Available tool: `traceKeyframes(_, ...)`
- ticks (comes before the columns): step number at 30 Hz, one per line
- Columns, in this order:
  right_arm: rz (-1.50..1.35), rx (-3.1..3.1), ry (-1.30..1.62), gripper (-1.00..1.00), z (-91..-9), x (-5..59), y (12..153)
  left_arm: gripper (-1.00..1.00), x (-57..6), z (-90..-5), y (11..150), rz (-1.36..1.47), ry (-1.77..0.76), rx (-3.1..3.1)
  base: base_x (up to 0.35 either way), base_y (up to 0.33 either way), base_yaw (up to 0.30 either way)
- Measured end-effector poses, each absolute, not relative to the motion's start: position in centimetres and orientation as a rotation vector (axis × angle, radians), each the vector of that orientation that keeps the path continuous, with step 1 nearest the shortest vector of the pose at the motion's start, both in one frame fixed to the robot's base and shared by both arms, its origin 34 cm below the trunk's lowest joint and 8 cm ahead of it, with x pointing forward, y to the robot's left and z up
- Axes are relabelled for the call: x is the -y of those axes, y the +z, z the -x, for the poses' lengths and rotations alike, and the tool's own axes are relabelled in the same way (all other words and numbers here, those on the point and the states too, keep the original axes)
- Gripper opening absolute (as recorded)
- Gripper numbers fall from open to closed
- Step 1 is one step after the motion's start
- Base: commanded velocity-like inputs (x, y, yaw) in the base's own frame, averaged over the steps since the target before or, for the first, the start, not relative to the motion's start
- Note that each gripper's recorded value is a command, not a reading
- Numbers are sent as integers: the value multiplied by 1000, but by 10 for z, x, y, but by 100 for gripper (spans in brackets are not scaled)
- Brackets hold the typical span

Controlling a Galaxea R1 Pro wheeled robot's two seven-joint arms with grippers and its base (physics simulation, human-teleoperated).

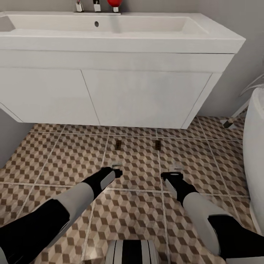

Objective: Take the four mousetraps from the cabinet in the bathroom and place them on the bathroom floor. Make sure all four end up on the same floor surface, and ensure that at least two of them are either under or directly next to the same bathroom sink.

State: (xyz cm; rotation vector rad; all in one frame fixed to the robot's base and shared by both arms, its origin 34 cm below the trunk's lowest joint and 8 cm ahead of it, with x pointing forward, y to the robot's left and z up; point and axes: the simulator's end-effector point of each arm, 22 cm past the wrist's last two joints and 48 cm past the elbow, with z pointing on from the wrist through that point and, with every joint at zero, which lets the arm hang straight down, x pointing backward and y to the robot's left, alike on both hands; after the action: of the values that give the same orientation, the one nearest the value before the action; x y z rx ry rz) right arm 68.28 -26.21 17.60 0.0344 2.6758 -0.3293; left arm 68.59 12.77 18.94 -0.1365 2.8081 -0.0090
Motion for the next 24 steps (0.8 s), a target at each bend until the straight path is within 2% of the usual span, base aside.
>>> traceKeyframes(24, 200, -2925, -407, 100, -492, 266, 150, 100, -150, -475, 153, 150, 80, -3123, 0, 0, 0)
